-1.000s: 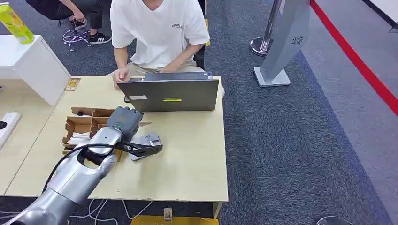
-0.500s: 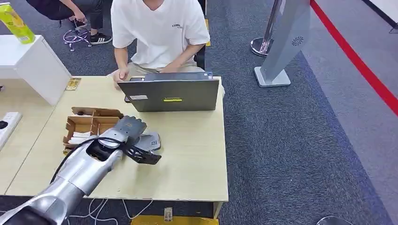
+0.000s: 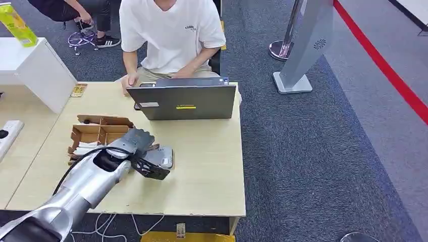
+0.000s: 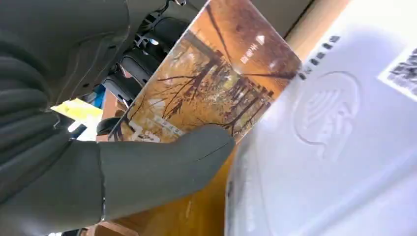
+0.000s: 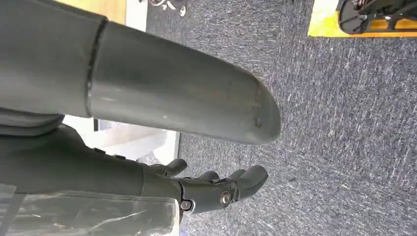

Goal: Pass the card to the sensor for recognition and then transmit it.

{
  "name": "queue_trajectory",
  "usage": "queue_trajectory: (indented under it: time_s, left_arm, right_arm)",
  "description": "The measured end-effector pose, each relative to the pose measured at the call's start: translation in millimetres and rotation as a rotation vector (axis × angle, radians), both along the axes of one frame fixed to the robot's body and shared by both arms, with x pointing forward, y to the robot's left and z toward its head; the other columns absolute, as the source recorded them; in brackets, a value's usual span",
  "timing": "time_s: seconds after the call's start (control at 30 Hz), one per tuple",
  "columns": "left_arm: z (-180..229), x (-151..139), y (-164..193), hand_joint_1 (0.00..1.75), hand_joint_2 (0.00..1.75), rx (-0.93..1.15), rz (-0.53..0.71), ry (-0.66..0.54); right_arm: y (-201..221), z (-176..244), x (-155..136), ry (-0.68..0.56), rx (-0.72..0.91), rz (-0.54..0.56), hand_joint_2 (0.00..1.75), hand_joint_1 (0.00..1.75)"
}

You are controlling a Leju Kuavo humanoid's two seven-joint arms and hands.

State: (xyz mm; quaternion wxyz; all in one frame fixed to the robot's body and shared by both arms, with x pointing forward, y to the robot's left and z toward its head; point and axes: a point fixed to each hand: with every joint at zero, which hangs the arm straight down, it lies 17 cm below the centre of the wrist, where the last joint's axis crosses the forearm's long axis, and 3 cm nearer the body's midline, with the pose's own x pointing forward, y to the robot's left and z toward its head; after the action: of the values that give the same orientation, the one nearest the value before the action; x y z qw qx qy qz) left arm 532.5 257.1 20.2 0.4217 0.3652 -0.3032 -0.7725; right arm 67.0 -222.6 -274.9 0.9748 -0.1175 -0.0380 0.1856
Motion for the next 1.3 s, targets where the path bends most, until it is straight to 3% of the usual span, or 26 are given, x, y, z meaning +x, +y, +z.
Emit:
queue_trajectory:
  time_s: [0.4,0.47,0.57,0.6,0.63,0.8,1.07,1.3]
  left_arm:
    - [-6,-5,12,1.75,1.75,-0.015,0.009,0.041]
    - [10,8,9,1.75,1.75,-0.025,0.009,-0.098]
    - [65,23,-25,1.75,1.75,-0.109,-0.037,-0.454]
    - [57,16,-28,1.75,1.75,-0.116,-0.039,-0.451]
    - [99,14,-57,1.75,1.75,-0.195,-0.088,-0.624]
    - [168,-6,-87,1.75,1.75,-0.348,-0.192,-0.887]
    - [270,23,-50,1.75,1.75,-0.382,-0.19,-1.118]
    - [317,101,31,1.75,1.75,-0.243,0.063,-1.022]
  right_arm:
    - [-3,1,2,-0.013,-0.038,-0.008,0.0,0.0]
    - [-4,2,2,-0.017,-0.044,-0.013,0.0,0.0]
    - [-3,2,2,-0.017,-0.049,-0.015,0.0,0.0]
    - [-3,2,2,-0.018,-0.05,-0.014,0.0,0.0]
    - [0,3,3,-0.019,-0.046,-0.01,0.0,0.0]
    - [2,2,2,-0.017,-0.041,0.017,0.0,0.0]
    - [7,2,4,-0.021,-0.024,0.06,0.0,0.0]
    - [10,2,6,-0.029,-0.012,0.093,0.0,0.0]
